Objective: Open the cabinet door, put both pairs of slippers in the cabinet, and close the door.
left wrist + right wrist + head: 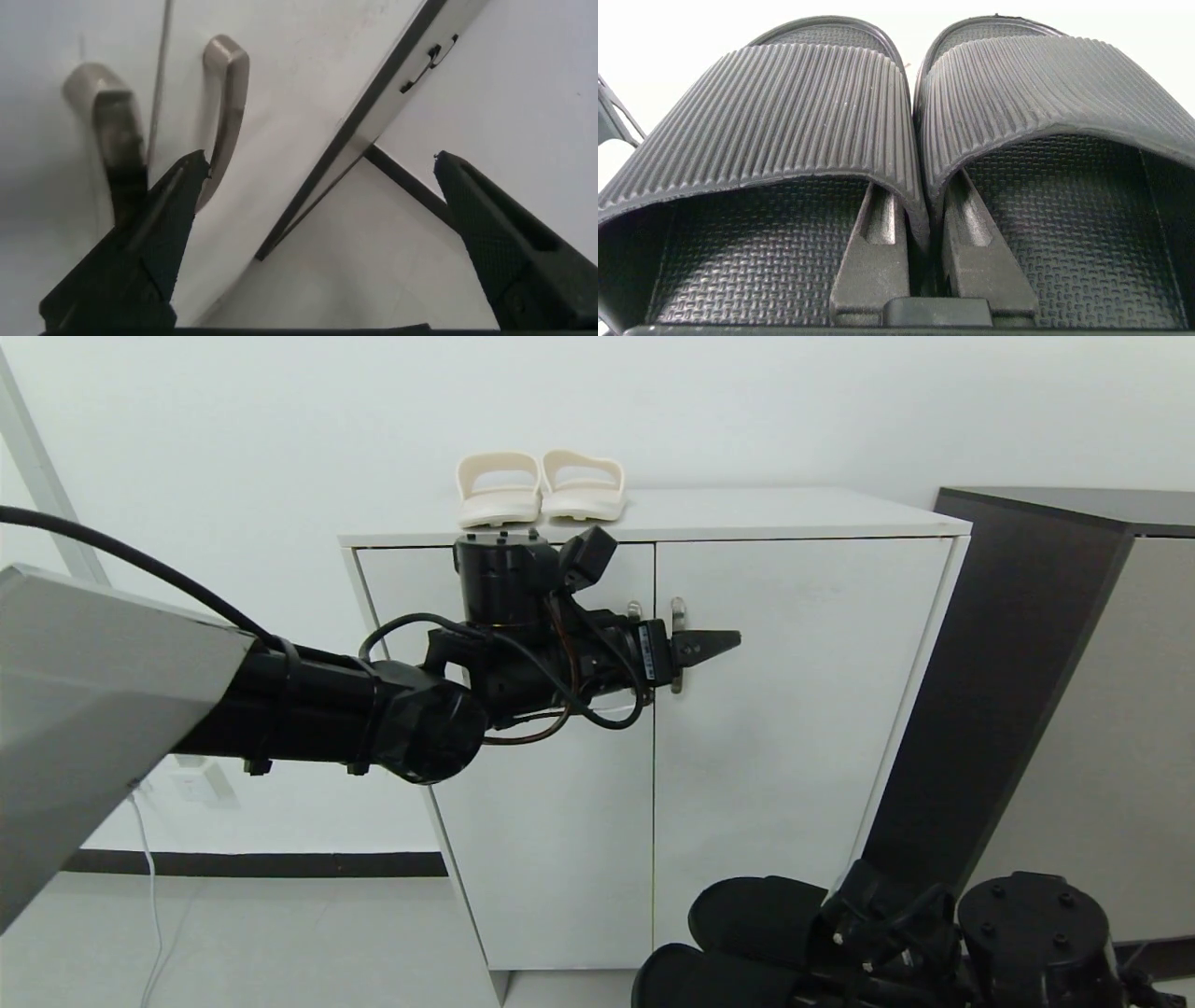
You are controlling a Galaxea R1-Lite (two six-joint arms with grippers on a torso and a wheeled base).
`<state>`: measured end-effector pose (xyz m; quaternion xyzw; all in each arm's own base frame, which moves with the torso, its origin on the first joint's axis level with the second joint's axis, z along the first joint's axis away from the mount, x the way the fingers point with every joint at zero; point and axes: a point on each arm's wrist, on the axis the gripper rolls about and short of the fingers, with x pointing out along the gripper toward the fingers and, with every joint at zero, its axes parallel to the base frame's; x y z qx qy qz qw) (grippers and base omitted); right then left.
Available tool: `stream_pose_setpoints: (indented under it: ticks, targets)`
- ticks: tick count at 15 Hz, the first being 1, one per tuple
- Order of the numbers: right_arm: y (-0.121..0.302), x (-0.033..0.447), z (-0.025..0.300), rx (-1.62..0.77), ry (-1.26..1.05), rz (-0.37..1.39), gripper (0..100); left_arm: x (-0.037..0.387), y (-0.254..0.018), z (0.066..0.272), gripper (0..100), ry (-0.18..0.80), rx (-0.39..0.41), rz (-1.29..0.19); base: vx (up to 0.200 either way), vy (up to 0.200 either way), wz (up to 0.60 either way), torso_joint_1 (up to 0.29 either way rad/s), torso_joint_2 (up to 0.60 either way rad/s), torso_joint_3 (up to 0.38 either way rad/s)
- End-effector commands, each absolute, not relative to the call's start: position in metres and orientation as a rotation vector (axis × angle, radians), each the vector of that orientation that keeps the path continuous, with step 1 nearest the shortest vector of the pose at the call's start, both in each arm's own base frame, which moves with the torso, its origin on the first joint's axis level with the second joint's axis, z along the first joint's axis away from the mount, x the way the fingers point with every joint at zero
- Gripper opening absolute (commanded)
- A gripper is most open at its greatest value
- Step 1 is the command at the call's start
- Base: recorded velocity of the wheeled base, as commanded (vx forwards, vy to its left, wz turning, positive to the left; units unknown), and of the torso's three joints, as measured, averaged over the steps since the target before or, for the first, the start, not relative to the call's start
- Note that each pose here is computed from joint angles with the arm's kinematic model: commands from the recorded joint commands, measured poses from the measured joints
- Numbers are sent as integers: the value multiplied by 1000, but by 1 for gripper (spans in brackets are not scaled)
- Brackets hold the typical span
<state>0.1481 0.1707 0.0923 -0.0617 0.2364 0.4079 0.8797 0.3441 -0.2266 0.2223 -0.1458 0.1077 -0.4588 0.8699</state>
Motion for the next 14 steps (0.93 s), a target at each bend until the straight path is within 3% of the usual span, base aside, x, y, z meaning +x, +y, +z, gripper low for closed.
stream_pose_setpoints:
  ticks: [1, 2, 3, 9, 14]
  targets:
    - [171, 148, 92, -129, 496, 850, 0, 352, -232, 220, 100, 228, -302, -959, 0, 0, 0, 0, 0, 0]
    - [171, 148, 92, -128, 494, 851, 0, 352, -232, 219, 100, 227, -297, -960, 0, 0, 0, 0, 0, 0]
    - [171, 148, 92, -129, 497, 850, 0, 353, -233, 219, 0, 226, -294, -960, 0, 0, 0, 0, 0, 0]
    - [172, 149, 89, -131, 507, 863, 0, 347, -224, 226, 0, 211, -294, -955, 0, 0, 0, 0, 0, 0]
    - [168, 142, 92, -113, 510, 952, 0, 305, -220, 230, 0, 233, -283, -999, 0, 0, 0, 0, 0, 0]
